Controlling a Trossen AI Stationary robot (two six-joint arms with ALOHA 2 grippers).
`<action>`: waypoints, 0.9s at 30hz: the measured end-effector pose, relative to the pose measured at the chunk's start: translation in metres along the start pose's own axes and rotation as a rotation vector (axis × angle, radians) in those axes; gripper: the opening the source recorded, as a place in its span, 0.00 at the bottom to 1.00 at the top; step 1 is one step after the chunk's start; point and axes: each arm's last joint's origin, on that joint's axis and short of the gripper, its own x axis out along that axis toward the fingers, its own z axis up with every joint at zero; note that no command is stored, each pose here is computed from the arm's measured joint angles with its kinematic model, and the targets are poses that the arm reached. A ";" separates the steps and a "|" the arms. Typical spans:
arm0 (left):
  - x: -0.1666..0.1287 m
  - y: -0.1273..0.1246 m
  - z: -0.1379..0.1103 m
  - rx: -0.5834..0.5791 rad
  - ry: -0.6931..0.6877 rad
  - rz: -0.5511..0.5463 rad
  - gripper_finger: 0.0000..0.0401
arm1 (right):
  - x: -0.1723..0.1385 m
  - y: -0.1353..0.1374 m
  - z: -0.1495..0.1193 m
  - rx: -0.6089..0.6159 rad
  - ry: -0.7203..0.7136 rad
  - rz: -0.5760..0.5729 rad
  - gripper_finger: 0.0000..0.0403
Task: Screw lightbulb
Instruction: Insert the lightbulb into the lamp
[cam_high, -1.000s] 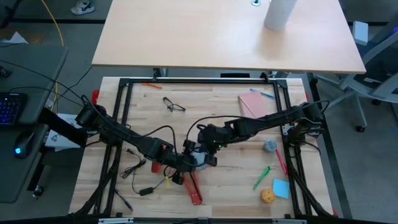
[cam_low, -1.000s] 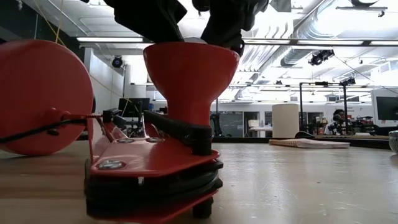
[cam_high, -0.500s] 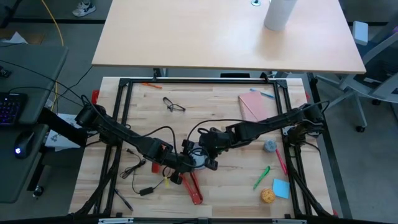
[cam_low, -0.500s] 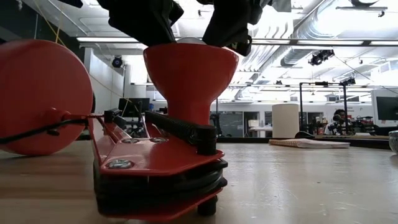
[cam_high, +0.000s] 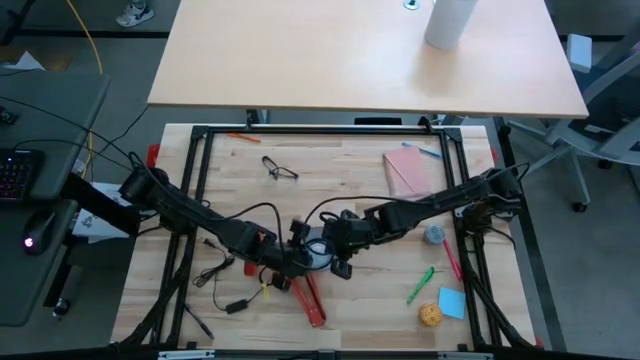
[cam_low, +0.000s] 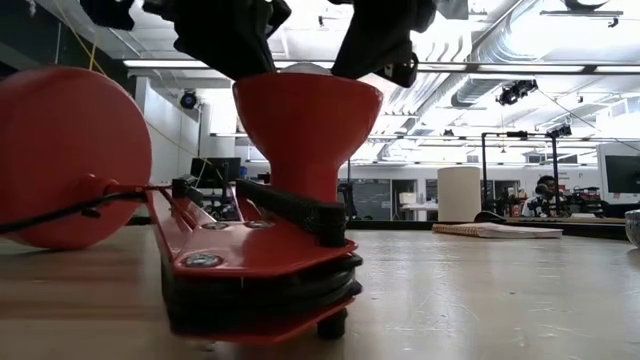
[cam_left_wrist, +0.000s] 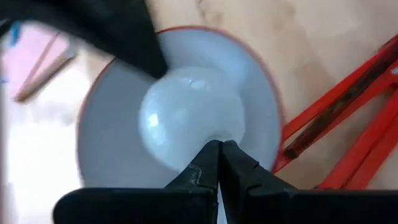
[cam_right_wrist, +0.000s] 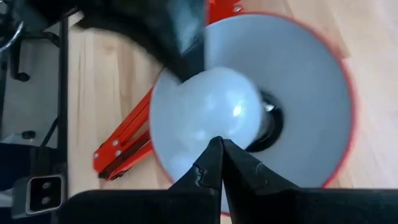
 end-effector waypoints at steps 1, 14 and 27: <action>-0.002 0.002 -0.001 0.005 0.006 0.024 0.00 | 0.000 0.001 -0.001 -0.001 0.005 0.008 0.00; -0.005 0.043 -0.004 -0.013 0.081 0.212 0.00 | -0.005 0.015 -0.004 -0.006 -0.014 0.046 0.00; -0.060 0.034 -0.004 -0.266 -0.129 -0.003 0.00 | -0.033 -0.022 0.016 -0.020 -0.077 -0.046 0.00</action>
